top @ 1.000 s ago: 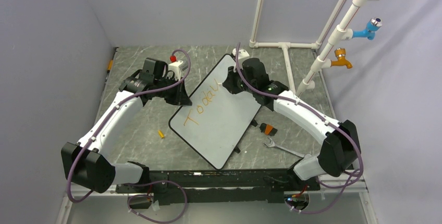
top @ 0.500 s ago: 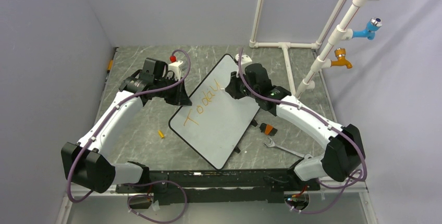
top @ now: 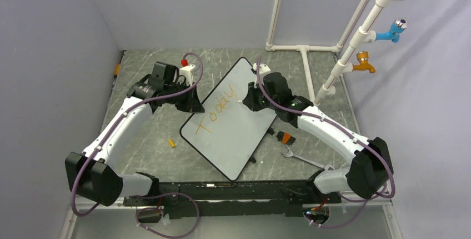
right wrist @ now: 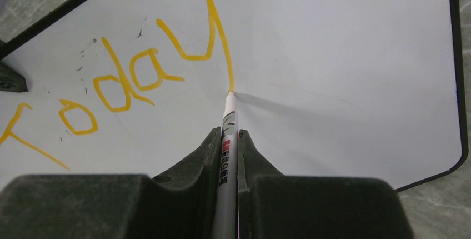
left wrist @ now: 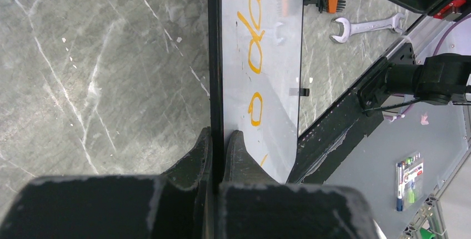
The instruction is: Write a sentence on the whiteboard
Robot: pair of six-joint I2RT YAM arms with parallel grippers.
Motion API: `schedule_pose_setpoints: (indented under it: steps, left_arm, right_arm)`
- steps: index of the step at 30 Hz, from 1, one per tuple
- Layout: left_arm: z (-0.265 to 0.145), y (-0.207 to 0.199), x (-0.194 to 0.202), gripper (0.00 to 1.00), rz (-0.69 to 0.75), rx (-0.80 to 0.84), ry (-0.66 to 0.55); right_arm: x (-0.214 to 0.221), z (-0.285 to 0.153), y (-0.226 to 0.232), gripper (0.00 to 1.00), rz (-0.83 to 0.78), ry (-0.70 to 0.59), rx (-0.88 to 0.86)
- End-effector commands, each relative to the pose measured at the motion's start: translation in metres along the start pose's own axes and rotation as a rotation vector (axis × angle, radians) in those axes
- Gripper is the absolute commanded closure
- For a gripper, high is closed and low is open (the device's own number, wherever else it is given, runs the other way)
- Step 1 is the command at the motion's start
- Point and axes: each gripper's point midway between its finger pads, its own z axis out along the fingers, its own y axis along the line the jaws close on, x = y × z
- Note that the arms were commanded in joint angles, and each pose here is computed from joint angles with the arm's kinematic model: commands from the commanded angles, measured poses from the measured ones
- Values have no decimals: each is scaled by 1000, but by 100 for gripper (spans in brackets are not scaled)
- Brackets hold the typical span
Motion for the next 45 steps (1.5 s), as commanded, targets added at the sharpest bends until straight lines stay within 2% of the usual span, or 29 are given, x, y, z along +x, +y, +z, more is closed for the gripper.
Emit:
schedule_pose_setpoints:
  steps: [1,18,29,45]
  left_arm:
    - [-5,18,-23,100,146,-109,-87]
    - [-5,18,-23,100,148,-112,-87]
    - [-6,19,-22,100,146,-115,-88]
    - [-7,18,-23,100,151,-115,-92]
  right_arm:
    - [16,-6,10,100,21,56,-43]
    - [-18,-8,33,100,10,7,-111]
    - [-74,-45,47,100,-19,-128,-126]
    - [-88,-40,15,100,-7,-168,-35]
